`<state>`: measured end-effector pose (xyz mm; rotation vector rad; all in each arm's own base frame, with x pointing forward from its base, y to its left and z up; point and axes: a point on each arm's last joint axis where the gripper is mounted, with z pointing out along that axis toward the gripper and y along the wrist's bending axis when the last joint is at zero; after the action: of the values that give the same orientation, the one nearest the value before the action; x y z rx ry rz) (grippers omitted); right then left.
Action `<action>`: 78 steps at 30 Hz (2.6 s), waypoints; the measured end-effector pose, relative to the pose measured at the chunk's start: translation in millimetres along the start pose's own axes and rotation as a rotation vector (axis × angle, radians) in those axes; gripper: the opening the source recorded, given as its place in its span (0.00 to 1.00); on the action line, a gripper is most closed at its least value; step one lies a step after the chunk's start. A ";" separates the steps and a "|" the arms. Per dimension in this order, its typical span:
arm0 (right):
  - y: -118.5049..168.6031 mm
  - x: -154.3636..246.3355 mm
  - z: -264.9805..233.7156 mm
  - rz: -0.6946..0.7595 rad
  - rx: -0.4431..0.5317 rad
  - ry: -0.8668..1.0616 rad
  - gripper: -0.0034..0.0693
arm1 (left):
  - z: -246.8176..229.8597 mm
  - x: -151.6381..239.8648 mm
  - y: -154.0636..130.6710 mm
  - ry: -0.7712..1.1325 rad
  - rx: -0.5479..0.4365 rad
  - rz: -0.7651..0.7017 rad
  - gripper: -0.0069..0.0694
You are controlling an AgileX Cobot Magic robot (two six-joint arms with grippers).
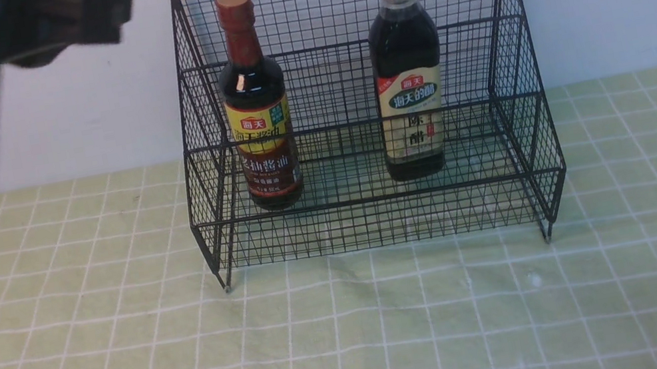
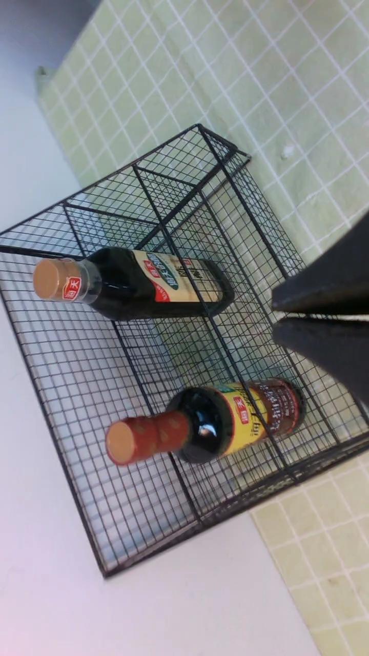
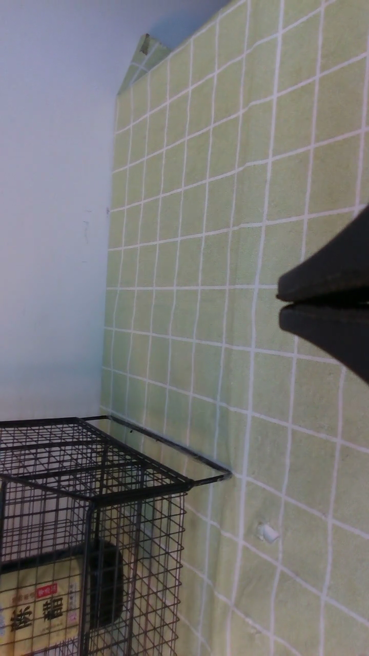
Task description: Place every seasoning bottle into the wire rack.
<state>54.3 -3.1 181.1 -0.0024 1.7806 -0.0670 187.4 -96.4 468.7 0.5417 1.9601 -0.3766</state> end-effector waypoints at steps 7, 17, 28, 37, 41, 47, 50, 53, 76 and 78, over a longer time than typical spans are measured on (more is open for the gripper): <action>0.0 0.0 0.0 0.000 0.000 0.000 0.03 | -51.6 36.6 -5.8 -0.067 -0.031 0.019 0.08; 0.0 0.0 0.0 0.000 0.000 0.000 0.03 | -74.6 50.1 -9.7 -0.086 -0.029 0.023 0.08; 0.0 0.0 0.0 0.000 0.000 0.000 0.03 | -74.6 51.0 -7.5 -0.075 -0.053 0.043 0.08; 0.0 0.0 0.0 0.000 0.000 0.000 0.03 | -84.6 79.4 -3.0 -0.132 -0.134 0.079 0.08; 0.0 0.0 0.0 0.000 0.000 0.000 0.03 | -81.8 122.2 0.3 -0.198 -0.192 0.095 0.08; 0.0 0.0 0.0 0.000 0.000 0.000 0.03 | -60.8 217.0 9.1 -0.297 -0.347 0.028 0.08; 0.0 0.0 0.0 0.000 0.000 0.000 0.03 | -46.5 258.4 12.2 -0.306 -0.400 -0.023 0.08; 0.0 0.0 0.0 0.000 0.000 0.000 0.03 | -34.1 294.8 13.9 -0.278 -0.437 -0.051 0.08; 0.0 0.0 0.0 0.000 0.000 0.000 0.03 | -19.3 338.0 12.7 -0.139 -0.431 -0.090 0.08; 0.0 0.0 0.0 0.000 0.000 0.000 0.03 | -19.3 338.0 12.7 -0.139 -0.431 -0.090 0.08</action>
<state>54.3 -3.1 181.1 -0.0024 1.7806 -0.0670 52.4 -6.4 171.3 0.1463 1.8611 -0.0391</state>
